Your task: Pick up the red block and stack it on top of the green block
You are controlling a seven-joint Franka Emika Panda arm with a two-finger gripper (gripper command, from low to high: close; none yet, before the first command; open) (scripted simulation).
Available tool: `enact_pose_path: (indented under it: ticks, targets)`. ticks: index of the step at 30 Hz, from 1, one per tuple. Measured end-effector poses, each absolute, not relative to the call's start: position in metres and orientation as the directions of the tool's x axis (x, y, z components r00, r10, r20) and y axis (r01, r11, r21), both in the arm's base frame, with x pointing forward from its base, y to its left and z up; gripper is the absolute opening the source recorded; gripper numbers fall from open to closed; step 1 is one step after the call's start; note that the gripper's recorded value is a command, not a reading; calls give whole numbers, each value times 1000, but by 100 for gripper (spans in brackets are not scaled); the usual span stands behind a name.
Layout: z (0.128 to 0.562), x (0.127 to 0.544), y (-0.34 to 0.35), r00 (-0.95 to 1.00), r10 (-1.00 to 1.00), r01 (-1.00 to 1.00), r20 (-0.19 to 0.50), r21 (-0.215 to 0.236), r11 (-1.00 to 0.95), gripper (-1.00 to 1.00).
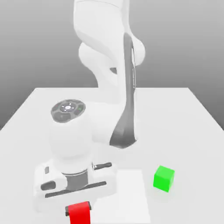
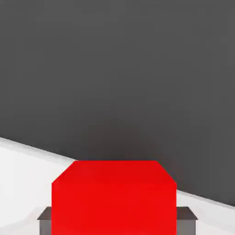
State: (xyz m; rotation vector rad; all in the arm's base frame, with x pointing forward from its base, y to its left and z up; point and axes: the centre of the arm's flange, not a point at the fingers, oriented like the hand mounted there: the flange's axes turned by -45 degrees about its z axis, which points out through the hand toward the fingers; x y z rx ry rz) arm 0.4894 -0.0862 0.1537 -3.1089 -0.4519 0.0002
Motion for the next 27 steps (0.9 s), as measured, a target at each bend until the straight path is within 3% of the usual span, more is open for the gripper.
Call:
enact_pose_path:
  ticks: [2, 6, 9, 13, 17, 20, 24, 25, 27]
  targets:
    - [151, 489, -86, 959, 285, 285, 0, 0, -959, -100]
    - [196, 489, -86, 958, 285, 285, 0, 0, -958, -100]
    - [215, 478, -38, 880, 475, 475, 0, -12, -880, -100]
    - [227, 448, 37, 664, 747, 747, 4, -20, -664, -100]
    - [237, 399, 126, 297, 955, 955, 6, -15, -297, -100]
    - [233, 360, 165, 14, 1000, 1000, 2, -5, -14, -100]
    - [196, 352, 166, -42, 999, 999, 0, -2, 42, -100]
    - [186, 352, 165, -41, 999, 999, 0, -2, 41, 100]
    - [186, 352, 165, -41, 999, 999, 0, -2, 41, 100]
